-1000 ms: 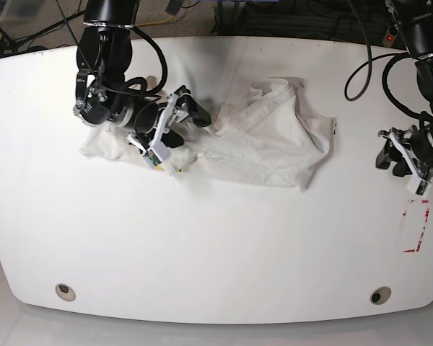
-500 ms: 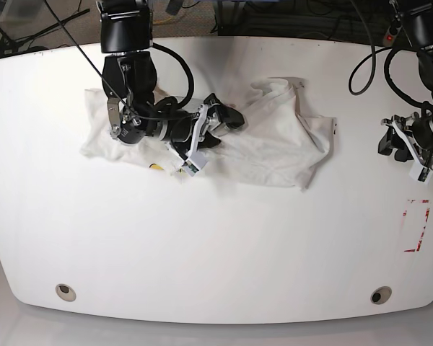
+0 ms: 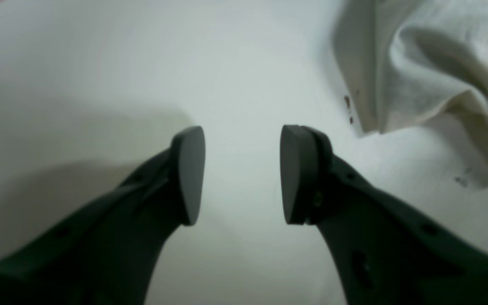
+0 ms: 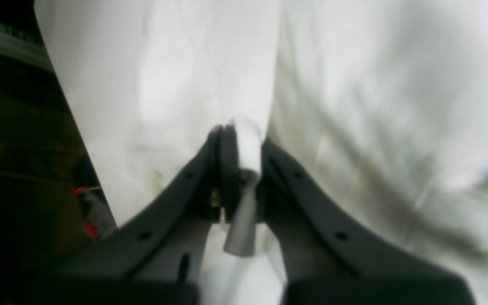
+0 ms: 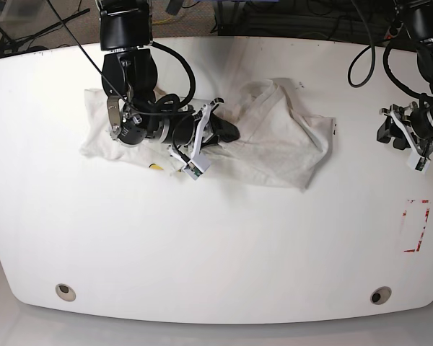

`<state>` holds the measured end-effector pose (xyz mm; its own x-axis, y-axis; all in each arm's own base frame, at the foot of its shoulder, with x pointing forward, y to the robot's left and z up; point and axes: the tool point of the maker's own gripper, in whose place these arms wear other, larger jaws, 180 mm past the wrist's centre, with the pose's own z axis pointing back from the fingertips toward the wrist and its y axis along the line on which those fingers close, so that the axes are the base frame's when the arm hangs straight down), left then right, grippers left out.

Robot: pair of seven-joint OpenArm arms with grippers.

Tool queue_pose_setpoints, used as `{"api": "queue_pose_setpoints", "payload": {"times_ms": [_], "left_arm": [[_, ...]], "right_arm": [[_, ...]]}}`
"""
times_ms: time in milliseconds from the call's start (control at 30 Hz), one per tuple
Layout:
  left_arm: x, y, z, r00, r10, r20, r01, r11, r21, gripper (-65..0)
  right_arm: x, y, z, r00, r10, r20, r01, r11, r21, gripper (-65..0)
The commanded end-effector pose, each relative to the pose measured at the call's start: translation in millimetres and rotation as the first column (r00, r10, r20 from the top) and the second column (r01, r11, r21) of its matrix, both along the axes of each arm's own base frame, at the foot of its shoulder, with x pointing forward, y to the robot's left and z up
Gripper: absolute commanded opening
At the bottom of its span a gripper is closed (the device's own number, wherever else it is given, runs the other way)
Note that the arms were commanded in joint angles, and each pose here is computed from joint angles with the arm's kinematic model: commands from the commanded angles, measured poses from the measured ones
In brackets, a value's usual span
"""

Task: Fold the T-shirt properly
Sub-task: 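Press and smooth the folded shirt with the right gripper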

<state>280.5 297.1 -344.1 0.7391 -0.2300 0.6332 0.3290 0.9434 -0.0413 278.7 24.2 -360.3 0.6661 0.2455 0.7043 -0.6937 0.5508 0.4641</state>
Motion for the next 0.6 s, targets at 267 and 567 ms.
{"api": "queue_pose_setpoints", "payload": {"times_ms": [267,567], "left_arm": [[-3.2,13.2,1.5,1.0,0.002,-0.008,-0.001,0.997,0.082,-38.9],[-3.9,13.0,0.7,1.0,0.002,-0.01,-0.001,0.997,0.082,-38.9]], "right_arm": [[39.9,-26.6,47.7,0.992,-0.02,0.125,0.016,0.999,0.03,-65.0],[56.2,-52.9,26.3,0.997,-0.043,0.063,0.045,0.999,-0.03,-53.9]]}}
